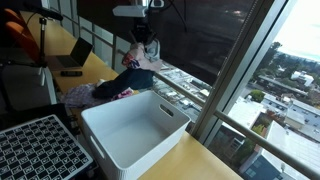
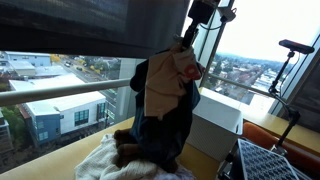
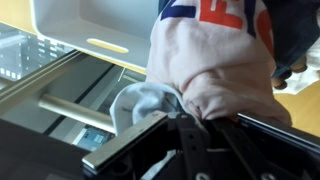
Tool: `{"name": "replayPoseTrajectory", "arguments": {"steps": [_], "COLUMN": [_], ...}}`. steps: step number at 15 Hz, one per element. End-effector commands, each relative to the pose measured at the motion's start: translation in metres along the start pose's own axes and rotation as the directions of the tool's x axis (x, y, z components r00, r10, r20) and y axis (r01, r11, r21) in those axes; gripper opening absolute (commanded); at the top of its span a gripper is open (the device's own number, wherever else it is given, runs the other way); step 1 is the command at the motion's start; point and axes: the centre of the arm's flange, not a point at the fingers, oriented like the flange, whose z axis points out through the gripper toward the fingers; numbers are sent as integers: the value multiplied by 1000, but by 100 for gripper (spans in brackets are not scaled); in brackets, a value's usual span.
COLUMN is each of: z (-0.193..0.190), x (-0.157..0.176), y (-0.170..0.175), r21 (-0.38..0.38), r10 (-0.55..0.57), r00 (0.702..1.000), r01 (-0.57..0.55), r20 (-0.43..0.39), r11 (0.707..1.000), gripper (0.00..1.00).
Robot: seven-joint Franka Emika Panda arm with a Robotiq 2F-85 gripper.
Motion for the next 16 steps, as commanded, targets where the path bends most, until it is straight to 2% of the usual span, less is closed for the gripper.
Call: {"name": "replayPoseTrajectory", "arguments": {"steps": [1,4,9,13,16], "z": [-67,-123,-228,-261,-249], "x": [-11,-33,-86,-117,-119], "y": [77,140,216,223,213], "r21": [-58,-99,-165,-175,-167], "r10": [103,192,241,252,257], "r00": [991,967,926,917,919], "r01": [-109,-210,-297,-315,-315], "r20": [-85,-170,-290,-309,-299], "r11": [992,973,941,933,934], "gripper": [3,3,3,3,3]}}
